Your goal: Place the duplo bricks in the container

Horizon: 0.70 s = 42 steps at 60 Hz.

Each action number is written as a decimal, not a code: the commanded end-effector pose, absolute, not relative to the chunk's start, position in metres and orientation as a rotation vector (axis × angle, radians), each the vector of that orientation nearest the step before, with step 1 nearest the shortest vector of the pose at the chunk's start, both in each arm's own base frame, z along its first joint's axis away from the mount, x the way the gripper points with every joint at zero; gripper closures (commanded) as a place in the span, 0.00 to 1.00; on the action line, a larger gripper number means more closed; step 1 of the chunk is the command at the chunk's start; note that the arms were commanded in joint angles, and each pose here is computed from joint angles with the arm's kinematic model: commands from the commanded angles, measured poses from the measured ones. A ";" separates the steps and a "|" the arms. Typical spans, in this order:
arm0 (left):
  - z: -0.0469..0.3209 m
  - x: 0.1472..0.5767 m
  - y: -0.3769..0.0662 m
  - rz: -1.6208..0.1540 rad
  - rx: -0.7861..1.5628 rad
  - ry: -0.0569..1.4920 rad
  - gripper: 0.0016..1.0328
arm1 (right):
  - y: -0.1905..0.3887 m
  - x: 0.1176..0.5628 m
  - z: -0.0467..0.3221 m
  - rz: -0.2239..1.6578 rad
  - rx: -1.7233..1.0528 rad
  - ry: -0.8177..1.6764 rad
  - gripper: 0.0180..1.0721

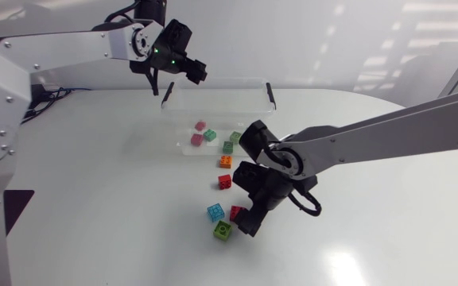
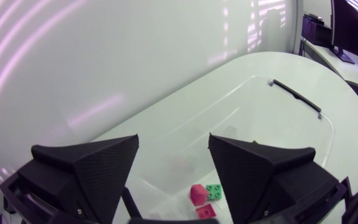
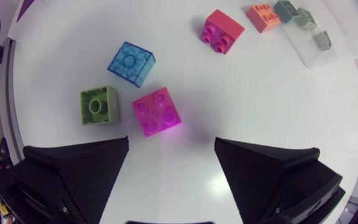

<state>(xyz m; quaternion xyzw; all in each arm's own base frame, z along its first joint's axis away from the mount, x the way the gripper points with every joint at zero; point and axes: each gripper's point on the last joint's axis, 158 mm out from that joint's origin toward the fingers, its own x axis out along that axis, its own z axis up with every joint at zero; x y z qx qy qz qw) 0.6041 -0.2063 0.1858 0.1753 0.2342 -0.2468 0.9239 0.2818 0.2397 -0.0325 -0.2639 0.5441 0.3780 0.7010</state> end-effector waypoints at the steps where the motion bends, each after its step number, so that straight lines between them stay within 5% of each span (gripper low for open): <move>1: 0.236 0.569 -0.204 -0.530 0.356 0.420 0.16 | 0.251 0.288 -0.034 0.883 -0.618 1.182 0.07; 16: 0.233 0.461 -0.194 -0.641 0.451 0.441 0.16 | 0.263 0.294 -0.036 0.923 -0.624 1.169 0.18; 27: 0.182 0.386 -0.176 -0.741 0.549 0.549 0.16 | 0.264 0.279 -0.038 0.965 -0.661 1.191 0.57; 42: 0.099 0.318 -0.204 -0.955 0.645 0.718 0.17 | 0.252 0.265 -0.030 0.979 -0.648 1.209 0.87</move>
